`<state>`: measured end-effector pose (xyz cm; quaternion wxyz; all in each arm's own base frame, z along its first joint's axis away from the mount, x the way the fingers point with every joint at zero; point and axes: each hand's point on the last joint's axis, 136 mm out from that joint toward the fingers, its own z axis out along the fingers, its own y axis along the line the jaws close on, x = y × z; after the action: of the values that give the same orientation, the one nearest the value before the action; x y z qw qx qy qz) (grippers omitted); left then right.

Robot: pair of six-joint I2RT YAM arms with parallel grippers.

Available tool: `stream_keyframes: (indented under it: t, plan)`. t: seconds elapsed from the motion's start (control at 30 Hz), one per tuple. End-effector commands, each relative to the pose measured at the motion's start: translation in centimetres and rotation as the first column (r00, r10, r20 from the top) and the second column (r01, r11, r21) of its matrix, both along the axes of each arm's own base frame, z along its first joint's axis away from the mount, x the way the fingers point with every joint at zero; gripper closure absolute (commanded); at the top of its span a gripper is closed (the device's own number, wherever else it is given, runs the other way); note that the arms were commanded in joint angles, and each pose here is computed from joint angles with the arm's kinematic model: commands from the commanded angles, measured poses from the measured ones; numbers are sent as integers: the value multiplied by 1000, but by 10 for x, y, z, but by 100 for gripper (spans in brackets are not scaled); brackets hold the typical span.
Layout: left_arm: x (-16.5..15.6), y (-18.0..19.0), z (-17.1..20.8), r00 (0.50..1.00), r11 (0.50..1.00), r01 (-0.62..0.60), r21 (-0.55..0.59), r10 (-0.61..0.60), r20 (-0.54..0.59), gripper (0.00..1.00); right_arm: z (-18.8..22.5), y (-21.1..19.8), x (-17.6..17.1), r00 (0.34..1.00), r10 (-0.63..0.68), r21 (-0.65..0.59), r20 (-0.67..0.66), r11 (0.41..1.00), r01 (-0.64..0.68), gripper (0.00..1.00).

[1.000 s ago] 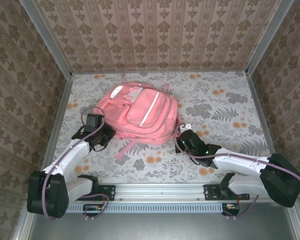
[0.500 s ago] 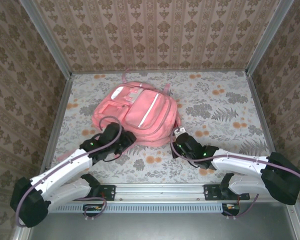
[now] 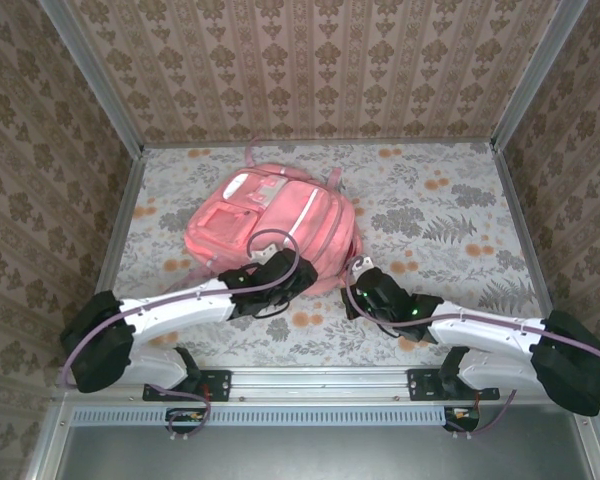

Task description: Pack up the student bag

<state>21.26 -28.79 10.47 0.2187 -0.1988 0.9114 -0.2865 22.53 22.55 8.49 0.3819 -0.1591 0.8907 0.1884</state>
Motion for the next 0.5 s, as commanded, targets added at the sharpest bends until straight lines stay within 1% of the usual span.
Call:
stream_keyframes:
  t: [0.0,0.03,0.07,0.1,0.13,0.23,0.27,0.33,0.47]
  plan:
    - [16,-6,3,998,999,-51,13,50,50,37,-3,-2,-7,1000,24,-6,0,1000,-24,100]
    - [18,-6,-1,997,998,-54,27,52,49,39,-5,-3,-7,1000,23,-10,0,1000,-23,100]
    - [19,-5,-5,997,997,-63,42,61,46,45,-4,-3,-7,1000,22,-10,2,1000,-22,100]
    - [20,-3,-8,997,996,-72,54,69,47,54,-5,-2,-7,1000,23,-12,-2,1000,-23,100]
    - [21,-2,-9,996,995,-75,59,72,50,60,-6,-2,-7,1000,25,-14,-4,1000,-25,100]
    - [23,8,-8,995,989,-86,119,80,51,94,-8,-1,-7,1000,26,-18,-11,1000,-26,100]
    - [22,14,-7,995,984,-91,152,85,48,100,-8,-2,-6,1000,19,-20,-10,1000,-19,100]
    - [20,24,-3,995,978,-98,187,89,52,100,-9,-4,-5,1000,10,-31,-9,999,-10,100]
    - [15,43,4,992,971,-118,207,106,68,100,-10,-13,3,999,-37,-84,4,996,37,100]
